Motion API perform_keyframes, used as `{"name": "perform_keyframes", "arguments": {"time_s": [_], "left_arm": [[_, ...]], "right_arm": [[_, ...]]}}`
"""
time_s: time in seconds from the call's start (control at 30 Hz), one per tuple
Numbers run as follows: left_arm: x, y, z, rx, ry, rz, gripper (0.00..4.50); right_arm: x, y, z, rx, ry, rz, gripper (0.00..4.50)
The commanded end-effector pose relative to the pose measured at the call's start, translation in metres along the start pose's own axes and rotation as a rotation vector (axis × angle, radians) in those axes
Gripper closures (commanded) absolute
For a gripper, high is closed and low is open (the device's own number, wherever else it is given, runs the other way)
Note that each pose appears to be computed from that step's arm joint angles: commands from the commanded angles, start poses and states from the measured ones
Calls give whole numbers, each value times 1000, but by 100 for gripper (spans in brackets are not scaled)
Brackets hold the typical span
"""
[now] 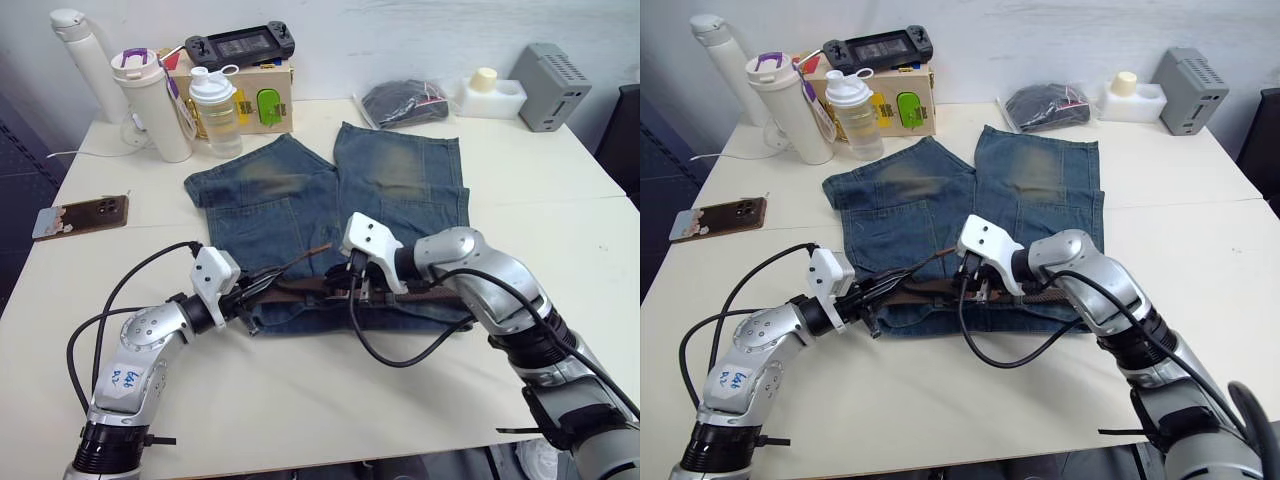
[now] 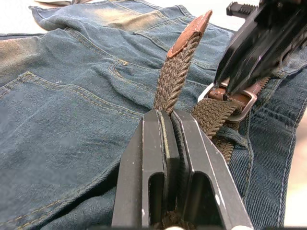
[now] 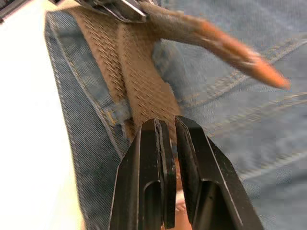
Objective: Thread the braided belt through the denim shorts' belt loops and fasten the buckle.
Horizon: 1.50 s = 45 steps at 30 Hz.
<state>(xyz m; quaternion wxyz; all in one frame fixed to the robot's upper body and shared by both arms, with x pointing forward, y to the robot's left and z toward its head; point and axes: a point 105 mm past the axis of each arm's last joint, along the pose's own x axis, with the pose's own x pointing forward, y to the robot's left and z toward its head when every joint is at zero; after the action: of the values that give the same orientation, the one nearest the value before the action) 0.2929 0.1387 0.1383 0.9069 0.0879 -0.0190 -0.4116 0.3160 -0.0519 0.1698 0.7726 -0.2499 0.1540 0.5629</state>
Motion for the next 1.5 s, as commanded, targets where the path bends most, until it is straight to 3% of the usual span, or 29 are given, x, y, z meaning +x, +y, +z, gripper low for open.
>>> {"name": "perform_keyframes", "arguments": {"time_s": [0.03, 0.57, 1.13, 1.5], "left_arm": [[-3, -1, 7, 43, -13, -5, 450], [0, -1, 10, 49, -19, -5, 450], [3, -2, 11, 55, -28, 3, 450], [5, 0, 22, 125, -47, -17, 450]], "right_arm": [[-13, -7, 11, -51, -25, -27, 397], [8, 2, -17, -38, 58, -17, 397], [41, 15, -8, -115, 68, 82, 397], [42, 12, -13, -108, 106, 125, 397]]}}
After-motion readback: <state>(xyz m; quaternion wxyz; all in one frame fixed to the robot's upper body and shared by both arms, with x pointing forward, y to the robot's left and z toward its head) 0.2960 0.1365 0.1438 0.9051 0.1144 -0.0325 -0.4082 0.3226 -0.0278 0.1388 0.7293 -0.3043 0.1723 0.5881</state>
